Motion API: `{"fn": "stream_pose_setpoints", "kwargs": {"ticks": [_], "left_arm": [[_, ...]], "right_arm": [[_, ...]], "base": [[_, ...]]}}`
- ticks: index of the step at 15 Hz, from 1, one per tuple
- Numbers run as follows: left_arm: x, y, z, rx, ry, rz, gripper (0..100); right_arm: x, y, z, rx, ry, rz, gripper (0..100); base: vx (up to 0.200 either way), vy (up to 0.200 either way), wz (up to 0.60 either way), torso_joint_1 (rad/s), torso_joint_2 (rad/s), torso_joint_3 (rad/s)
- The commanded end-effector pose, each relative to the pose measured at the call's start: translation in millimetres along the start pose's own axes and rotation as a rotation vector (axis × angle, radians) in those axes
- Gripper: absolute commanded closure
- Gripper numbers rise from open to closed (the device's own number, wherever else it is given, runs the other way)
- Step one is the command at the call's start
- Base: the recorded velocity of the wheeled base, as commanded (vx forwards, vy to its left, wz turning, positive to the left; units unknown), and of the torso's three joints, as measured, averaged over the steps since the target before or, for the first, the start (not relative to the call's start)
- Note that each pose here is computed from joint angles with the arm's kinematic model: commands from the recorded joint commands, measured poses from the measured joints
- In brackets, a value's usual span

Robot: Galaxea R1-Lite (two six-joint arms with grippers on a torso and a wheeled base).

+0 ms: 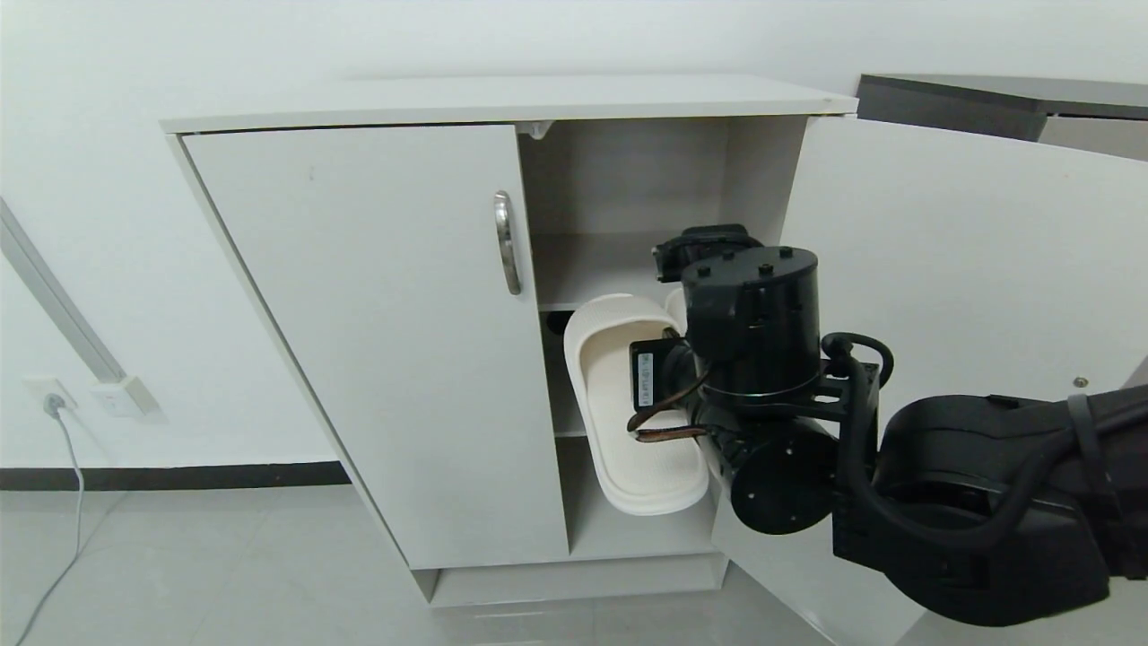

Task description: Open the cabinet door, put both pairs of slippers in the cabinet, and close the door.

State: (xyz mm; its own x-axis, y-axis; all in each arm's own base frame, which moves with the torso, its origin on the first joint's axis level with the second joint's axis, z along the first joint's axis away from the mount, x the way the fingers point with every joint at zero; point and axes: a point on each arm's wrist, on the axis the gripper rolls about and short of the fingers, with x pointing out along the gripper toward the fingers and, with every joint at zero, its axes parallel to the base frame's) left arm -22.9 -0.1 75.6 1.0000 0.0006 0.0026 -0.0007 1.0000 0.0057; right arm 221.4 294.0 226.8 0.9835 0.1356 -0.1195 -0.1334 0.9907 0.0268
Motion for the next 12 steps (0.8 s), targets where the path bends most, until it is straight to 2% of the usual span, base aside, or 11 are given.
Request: {"fn": "stream_pose_setpoints", "kwargs": {"ticks": [1,12], "left_arm": [[0.1,0.0,0.1,0.000,0.001,0.001,100],[0.1,0.0,0.1,0.000,0.001,-0.001,100]], "right_arm": [[3.2,-0.4,-0.7,0.000,0.000,-0.007,100],[2.0,0.9,-0.6,-0.002,0.001,-0.002,100]], "base": [[0.200,0.000,0.00,-0.002,0.00,0.002],[0.200,0.000,0.00,0.001,0.00,0.002]]}}
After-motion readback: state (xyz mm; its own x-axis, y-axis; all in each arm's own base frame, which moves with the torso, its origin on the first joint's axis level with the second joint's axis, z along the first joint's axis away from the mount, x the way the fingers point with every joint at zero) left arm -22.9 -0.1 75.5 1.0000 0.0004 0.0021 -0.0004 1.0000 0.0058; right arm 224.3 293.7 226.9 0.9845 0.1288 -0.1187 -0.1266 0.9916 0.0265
